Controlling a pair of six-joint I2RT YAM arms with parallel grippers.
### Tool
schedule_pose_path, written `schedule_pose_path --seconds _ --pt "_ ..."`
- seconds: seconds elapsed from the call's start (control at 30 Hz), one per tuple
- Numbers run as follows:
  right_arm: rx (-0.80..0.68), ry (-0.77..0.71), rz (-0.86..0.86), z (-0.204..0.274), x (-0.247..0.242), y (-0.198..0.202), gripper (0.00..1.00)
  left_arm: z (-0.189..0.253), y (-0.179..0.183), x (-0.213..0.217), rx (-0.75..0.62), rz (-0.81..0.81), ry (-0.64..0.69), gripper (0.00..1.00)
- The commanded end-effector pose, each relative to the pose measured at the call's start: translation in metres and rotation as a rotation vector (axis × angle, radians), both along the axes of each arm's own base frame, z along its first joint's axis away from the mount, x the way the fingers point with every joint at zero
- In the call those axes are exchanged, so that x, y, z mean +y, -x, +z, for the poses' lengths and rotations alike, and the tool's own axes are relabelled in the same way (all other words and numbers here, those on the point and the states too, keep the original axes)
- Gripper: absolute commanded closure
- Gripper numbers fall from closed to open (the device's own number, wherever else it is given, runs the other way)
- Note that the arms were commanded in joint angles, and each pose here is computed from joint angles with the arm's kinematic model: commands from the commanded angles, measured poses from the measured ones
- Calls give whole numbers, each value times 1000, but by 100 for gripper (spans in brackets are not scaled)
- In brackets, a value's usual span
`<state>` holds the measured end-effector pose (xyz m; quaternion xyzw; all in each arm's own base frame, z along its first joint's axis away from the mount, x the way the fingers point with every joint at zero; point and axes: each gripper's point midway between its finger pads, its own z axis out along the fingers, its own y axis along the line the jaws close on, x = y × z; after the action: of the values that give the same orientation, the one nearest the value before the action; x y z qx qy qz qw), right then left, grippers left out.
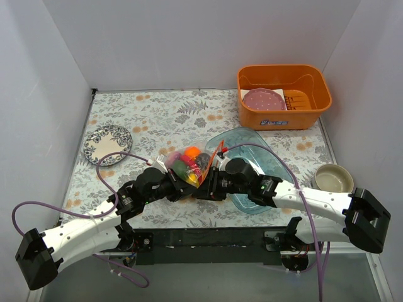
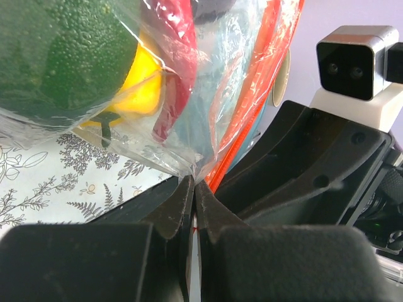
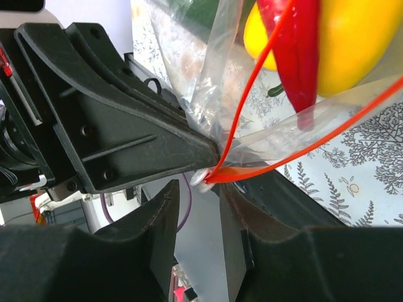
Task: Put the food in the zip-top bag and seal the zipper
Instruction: Zip the zipper food storage bag at the center of the board.
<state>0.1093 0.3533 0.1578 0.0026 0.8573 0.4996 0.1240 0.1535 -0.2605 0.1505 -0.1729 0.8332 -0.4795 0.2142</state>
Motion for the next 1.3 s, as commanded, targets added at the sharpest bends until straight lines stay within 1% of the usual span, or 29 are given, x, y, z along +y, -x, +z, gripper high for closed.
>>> schedule_pose_path --seconds 0.0,0.5,0.6,0.63,0.8,0.83,0.9,1.03,1.07,1.1,1.13,1.17,1.27 --pt "-29 -51 7 14 11 -3 60 7 -4 -2 -22 11 18 100" --pt "-80 -47 -53 24 7 -16 62 2 0 0 -15 4 18 100" --pt "-81 -48 -61 25 6 -18 69 2 0 0 -12 5 18 100" --pt "-81 -45 -63 24 5 -18 70 1 0 -1 -12 3 18 100" --pt "-84 -46 -73 24 2 -20 85 1 1 0 -11 2 19 100" --pt "-82 -44 -73 23 1 -20 86 1 0 0 -12 5 18 100" --pt "-82 -44 -74 23 1 -20 94 0 0 1 -10 7 18 100" --pt "-74 -38 -75 20 -1 -19 94 1 0 0 -12 4 20 100" --pt "-77 -44 -74 21 0 -19 92 1 0 0 -13 5 19 100" --pt "-79 -44 -72 20 0 -19 83 1 0 0 -12 5 18 100" --pt "-80 -46 -72 21 0 -19 75 1 0 0 -12 3 19 100" --pt "-84 -53 -73 23 0 -20 71 0 1 0 -9 0 17 100" --pt "-90 -57 -80 26 -1 -21 69 -1 2 0 -7 -3 14 100"
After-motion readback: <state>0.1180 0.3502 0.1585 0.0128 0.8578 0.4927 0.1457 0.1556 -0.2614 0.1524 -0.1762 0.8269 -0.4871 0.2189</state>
